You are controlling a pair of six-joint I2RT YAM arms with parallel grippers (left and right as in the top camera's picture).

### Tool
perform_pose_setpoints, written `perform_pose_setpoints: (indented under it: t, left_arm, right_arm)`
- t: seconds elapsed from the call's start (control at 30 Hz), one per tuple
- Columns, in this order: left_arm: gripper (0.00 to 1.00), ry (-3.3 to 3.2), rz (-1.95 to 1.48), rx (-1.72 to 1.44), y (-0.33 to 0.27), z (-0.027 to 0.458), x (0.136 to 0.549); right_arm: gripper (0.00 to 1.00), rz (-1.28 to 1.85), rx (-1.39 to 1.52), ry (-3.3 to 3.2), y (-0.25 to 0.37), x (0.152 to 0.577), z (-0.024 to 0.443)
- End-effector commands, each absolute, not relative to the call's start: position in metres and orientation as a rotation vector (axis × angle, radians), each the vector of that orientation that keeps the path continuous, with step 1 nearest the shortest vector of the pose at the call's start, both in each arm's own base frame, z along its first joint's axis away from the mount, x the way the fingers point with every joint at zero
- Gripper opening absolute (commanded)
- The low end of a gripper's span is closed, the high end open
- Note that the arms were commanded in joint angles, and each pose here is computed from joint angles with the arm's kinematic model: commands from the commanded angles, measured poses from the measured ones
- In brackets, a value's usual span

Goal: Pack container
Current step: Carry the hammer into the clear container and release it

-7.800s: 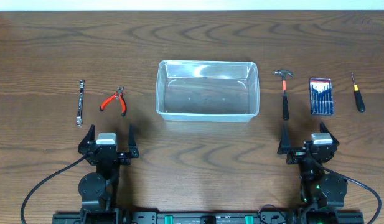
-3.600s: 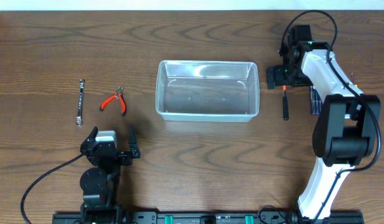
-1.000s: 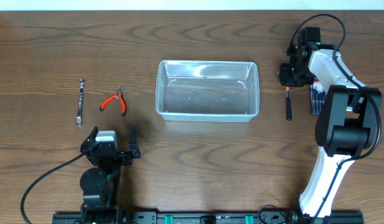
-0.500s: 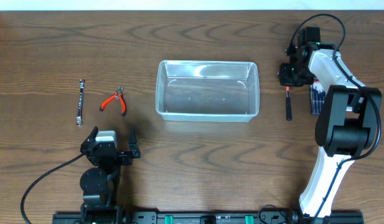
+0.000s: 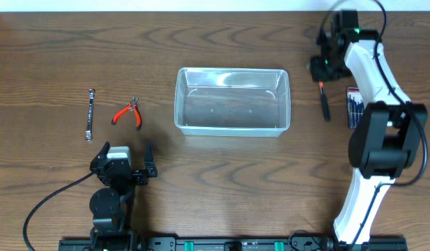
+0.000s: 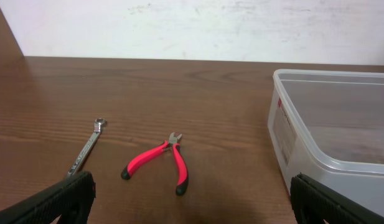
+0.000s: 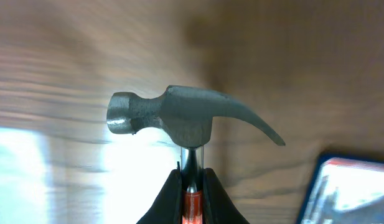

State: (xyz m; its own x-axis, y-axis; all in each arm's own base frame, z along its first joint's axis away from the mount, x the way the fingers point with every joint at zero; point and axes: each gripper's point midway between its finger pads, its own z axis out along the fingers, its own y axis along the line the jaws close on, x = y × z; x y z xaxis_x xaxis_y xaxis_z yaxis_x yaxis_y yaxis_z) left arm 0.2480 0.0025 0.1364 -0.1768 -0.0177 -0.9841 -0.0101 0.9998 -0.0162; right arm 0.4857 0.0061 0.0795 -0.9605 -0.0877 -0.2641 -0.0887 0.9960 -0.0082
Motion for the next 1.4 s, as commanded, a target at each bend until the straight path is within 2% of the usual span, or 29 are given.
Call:
perform_pose_setpoints:
  t: [0.0, 0.23, 0.37, 0.5, 0.77, 1.03, 1.1, 1.2, 1.37]
  left_arm:
    - [0.98, 1.764, -0.01, -0.026, 0.003, 0.129, 0.248]
    - [0.98, 1.764, -0.009, -0.026, 0.003, 0.129, 0.248]
    - [0.98, 1.764, -0.009, -0.026, 0.003, 0.129, 0.248]
    - [0.98, 1.764, -0.009, -0.026, 0.003, 0.129, 0.248]
    - [0.98, 1.764, -0.009, -0.026, 0.003, 0.129, 0.248]
    - [0.98, 1.764, -0.009, -0.026, 0.003, 0.129, 0.248]
    - [0.98, 1.764, -0.009, -0.026, 0.003, 0.129, 0.248]
    - [0.98, 1.764, -0.009, -0.026, 0.003, 0.129, 0.248]
    - [0.98, 1.764, -0.009, -0.026, 0.003, 0.129, 0.248]
  right_arm:
    - [0.01, -0.017, -0.389, 2.668, 0.05, 0.493, 0.161]
    - [0.01, 0.087, -1.072, 2.517, 0.162, 0.447, 0.169]
    - [0.01, 0.157, -1.561, 2.334, 0.217, 0.408, 0.149]
    - [0.01, 0.166, -1.858, 2.218, 0.239, 0.382, 0.114]
    - [0.01, 0.212, -1.961, 2.238, 0.246, 0.37, 0.057]
    - [0.01, 0.242, -2.007, 2.162, 0.249, 0.369, 0.039]
    - [0.08, 0.243, -2.008, 2.164, 0.248, 0.368, 0.036]
    - [0.23, 0.248, -2.014, 2.173, 0.246, 0.365, 0.032]
    - [0.34, 0.251, -2.016, 2.186, 0.244, 0.363, 0.029]
